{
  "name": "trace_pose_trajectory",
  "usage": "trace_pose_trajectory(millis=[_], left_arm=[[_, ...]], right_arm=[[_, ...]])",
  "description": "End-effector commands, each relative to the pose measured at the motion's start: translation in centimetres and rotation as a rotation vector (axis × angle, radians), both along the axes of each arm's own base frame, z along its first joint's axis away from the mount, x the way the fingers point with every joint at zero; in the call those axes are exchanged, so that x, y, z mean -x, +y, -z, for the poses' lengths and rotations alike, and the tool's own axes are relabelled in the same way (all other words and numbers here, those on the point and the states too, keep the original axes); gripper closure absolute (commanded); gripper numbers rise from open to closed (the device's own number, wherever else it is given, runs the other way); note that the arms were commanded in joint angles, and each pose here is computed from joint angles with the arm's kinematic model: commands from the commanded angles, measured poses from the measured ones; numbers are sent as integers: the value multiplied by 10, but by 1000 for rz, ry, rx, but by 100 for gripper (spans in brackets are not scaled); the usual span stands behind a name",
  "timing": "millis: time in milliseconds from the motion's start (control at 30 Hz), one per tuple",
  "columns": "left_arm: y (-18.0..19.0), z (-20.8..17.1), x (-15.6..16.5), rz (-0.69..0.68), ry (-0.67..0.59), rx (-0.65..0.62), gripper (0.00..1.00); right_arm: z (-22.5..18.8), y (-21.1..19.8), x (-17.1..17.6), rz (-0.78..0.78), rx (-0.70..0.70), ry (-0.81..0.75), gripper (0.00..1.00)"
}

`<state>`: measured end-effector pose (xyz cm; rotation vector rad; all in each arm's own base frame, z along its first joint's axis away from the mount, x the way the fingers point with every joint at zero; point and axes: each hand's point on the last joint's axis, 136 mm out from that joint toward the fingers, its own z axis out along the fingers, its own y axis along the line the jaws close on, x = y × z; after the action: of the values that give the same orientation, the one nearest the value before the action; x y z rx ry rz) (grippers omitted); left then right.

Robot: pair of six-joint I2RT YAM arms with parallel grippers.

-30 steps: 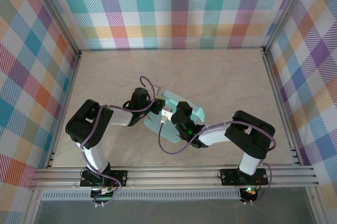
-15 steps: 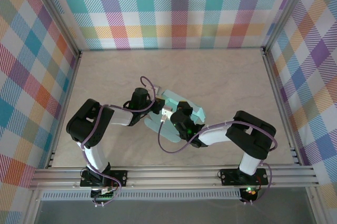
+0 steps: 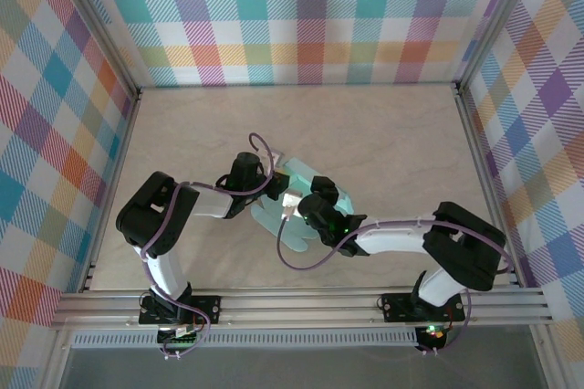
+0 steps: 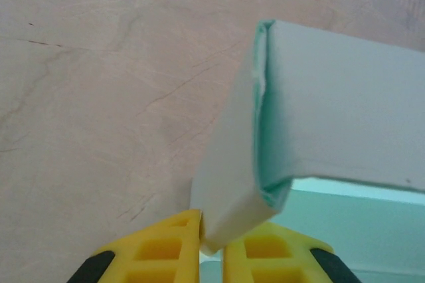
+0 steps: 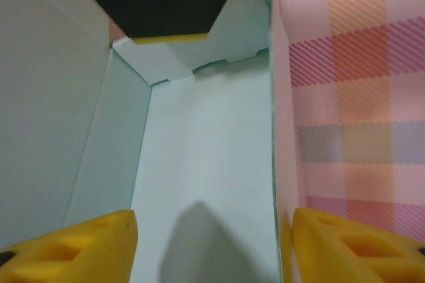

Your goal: Fold the paper box

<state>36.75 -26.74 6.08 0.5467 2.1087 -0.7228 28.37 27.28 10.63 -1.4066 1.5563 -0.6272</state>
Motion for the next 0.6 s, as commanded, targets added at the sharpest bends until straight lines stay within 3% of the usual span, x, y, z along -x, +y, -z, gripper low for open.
trace_pose_trajectory(millis=[0,67,400,567], left_arm=[[-12,-10,-1,42,-26,19,87],[-12,-9,0,50,-28,15,87],[-14,-9,0,66,-39,12,86],[-13,-9,1,69,-40,6,86]], right_arm=[[-6,4,13,1,-88,104,29],[-18,6,16,1,-137,127,22],[-78,29,21,-53,-372,157,17],[-126,17,9,46,-711,264,16]])
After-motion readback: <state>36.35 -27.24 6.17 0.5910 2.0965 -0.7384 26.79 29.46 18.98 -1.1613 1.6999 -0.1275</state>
